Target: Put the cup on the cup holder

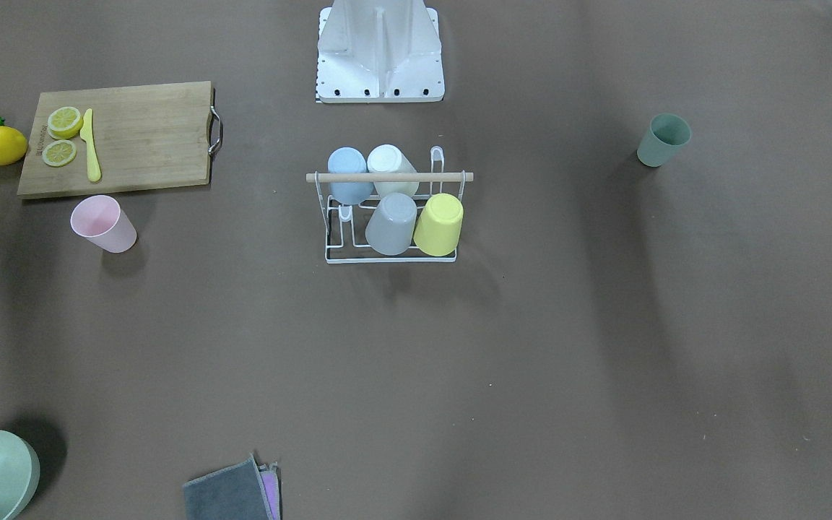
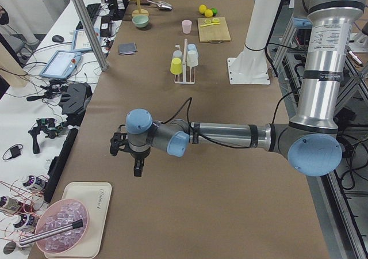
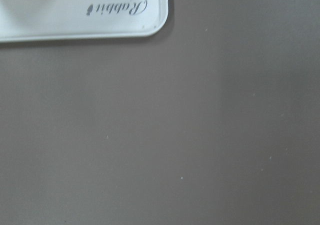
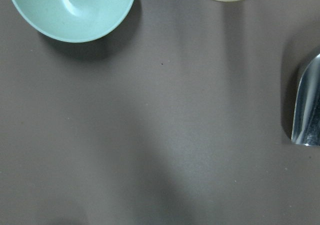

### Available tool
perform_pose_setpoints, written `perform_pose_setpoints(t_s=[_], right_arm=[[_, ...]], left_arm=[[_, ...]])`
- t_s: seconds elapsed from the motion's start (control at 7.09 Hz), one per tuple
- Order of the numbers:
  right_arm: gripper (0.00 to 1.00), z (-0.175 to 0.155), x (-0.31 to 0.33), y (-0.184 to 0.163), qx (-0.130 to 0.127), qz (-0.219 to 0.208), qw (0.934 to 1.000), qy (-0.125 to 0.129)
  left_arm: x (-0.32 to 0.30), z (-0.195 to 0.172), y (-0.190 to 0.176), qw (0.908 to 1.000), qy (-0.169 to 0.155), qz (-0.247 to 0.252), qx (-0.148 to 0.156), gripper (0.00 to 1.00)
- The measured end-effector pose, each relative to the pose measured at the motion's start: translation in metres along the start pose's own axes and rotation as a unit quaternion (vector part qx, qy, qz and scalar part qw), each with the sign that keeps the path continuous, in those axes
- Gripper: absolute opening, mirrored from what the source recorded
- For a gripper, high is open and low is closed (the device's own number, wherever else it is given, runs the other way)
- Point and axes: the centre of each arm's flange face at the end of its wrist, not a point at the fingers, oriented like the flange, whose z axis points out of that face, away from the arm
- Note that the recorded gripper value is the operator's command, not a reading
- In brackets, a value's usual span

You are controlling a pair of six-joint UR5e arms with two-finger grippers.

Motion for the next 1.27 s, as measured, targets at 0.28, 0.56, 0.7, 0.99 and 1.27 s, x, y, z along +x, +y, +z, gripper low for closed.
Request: perform_pose_setpoints(t_s=[0.28, 0.56, 0.7, 0.99, 1.27], right_arm=[[0.98, 0.046, -0.044, -0.012, -0.044, -0.016, 0.9989, 0.003], [0.98, 0.084, -0.066, -0.007, -0.077, -0.025, 0.9967, 0.005], [0.98, 0.095, -0.071, -0.004, -0.089, -0.025, 0.9957, 0.006], [0.98, 0.105, -0.084, 0.003, -0.114, -0.017, 0.9932, 0.009], [0.98, 0.115, -0.101, 0.007, -0.135, -0.016, 0.9907, 0.009]], left_arm=[[0.024, -0.009, -0.031, 0.9998, -0.003, -0.014, -0.011, 0.98], [0.073, 0.003, -0.076, 0.9997, 0.001, 0.006, -0.023, 0.98], [0.095, 0.014, -0.101, 0.9993, 0.000, 0.009, -0.036, 0.98], [0.135, 0.028, -0.132, 0.9974, -0.008, 0.003, -0.071, 0.98], [0.157, 0.023, -0.140, 0.9953, -0.016, -0.010, -0.095, 0.98]])
